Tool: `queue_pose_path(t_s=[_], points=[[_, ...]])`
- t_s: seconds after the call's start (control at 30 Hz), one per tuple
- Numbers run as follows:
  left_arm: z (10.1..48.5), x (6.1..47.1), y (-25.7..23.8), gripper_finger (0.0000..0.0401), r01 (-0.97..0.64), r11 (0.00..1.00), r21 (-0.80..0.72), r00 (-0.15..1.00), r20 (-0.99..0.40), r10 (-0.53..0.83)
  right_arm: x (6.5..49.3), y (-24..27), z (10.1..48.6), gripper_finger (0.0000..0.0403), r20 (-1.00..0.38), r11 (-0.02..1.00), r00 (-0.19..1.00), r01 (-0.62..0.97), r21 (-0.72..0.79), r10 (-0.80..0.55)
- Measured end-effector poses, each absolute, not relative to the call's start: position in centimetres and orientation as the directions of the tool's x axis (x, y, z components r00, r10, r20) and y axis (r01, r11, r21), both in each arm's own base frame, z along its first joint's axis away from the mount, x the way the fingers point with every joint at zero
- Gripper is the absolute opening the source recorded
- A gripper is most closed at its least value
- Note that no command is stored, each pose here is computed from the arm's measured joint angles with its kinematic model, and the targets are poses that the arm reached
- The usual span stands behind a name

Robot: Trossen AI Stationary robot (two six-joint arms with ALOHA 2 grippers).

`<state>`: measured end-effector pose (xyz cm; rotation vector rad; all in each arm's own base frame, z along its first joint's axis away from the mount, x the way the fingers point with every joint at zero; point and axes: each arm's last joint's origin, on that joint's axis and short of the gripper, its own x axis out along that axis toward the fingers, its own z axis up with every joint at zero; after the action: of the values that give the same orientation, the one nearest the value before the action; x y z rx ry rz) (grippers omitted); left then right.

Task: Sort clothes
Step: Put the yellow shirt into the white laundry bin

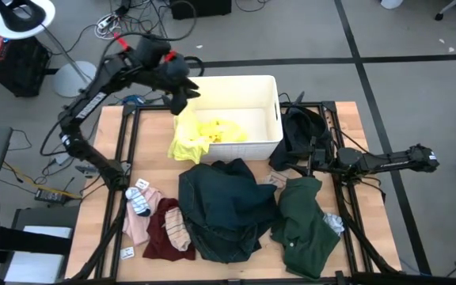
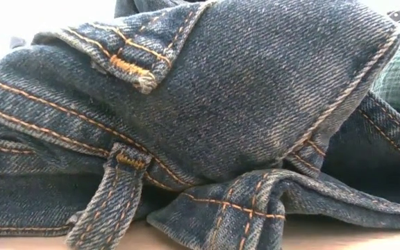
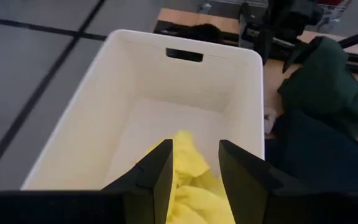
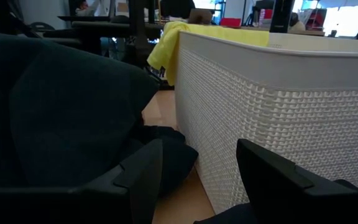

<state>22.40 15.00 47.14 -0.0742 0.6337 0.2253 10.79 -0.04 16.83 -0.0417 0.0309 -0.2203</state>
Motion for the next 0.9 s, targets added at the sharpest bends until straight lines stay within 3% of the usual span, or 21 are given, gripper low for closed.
queue_pose_path(t_s=[0.17,0.57,0.9], points=[[46.5,19.4,13.5,0.0136,-0.276,0.961,0.016,0.760,-0.609,0.228,10.8,0.0,16.8,0.0207,-0.026,0.975,0.975,0.218,-0.045,-0.219],[40.4,12.5,8.9,0.0136,-0.388,0.921,0.004,0.753,-0.574,0.320,10.8,0.0,16.8,0.0207,-0.026,0.975,0.975,0.218,-0.045,-0.219],[35.7,11.0,7.7,0.0136,-0.419,0.906,-0.050,0.741,-0.596,0.310,10.8,0.0,16.8,0.0207,-0.026,0.975,0.975,0.218,-0.045,-0.219]])
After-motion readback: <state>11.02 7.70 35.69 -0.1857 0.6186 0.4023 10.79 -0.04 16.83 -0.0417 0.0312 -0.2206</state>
